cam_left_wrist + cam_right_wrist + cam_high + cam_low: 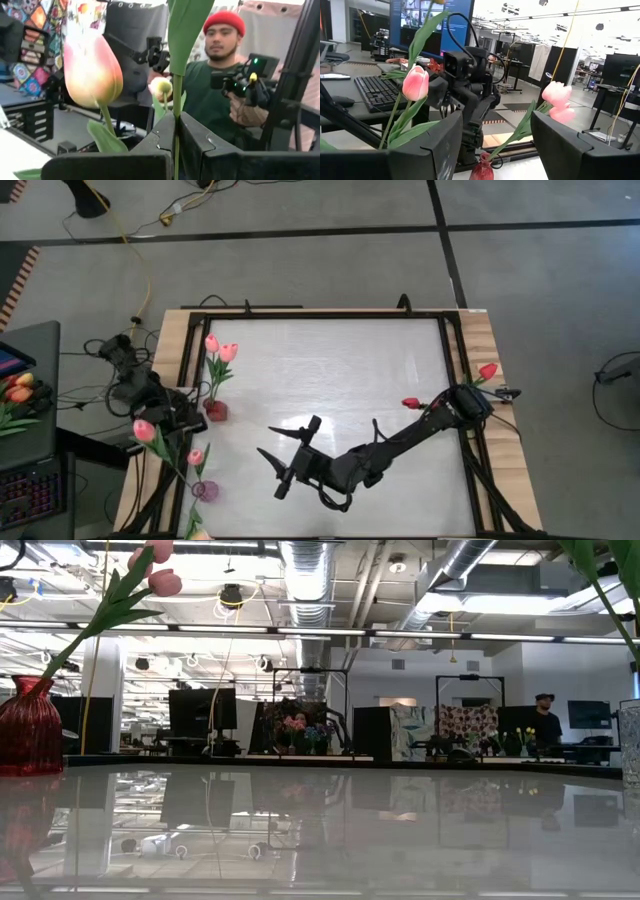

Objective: Sort flowers into vase by color
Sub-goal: Put the light pink flower into the purple flower vase

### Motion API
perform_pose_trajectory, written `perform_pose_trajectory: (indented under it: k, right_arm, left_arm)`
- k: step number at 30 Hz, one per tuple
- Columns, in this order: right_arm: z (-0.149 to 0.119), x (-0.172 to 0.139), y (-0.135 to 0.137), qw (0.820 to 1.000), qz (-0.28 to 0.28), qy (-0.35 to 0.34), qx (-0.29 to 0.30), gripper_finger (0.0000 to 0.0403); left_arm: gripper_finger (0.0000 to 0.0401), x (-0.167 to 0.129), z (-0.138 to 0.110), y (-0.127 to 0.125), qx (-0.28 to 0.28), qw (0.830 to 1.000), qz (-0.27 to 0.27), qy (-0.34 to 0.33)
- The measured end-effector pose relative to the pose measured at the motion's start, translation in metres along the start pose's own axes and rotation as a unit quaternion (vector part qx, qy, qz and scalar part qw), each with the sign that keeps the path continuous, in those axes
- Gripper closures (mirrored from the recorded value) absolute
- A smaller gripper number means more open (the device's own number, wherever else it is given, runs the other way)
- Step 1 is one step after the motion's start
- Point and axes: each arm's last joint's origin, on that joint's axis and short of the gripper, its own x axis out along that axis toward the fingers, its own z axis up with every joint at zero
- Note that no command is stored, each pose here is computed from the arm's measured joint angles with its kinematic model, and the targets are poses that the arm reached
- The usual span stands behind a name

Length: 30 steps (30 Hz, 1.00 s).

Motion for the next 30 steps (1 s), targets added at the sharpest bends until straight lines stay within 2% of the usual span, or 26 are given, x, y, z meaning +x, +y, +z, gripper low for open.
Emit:
perform_pose_trajectory:
  k: [12, 30]
  right_arm:
    - [0.000, 0.001, -0.001, 1.000, -0.001, 0.000, -0.001, 0.0143]
    - [0.000, 0.001, -0.001, 1.000, -0.001, 0.000, 0.008, 0.0143]
  left_arm:
    - [0.0401, 0.013, -0.009, -0.004, 0.014, 0.999, 0.033, 0.030]
    - [0.0401, 0.026, -0.020, -0.009, 0.021, 0.996, 0.033, 0.080]
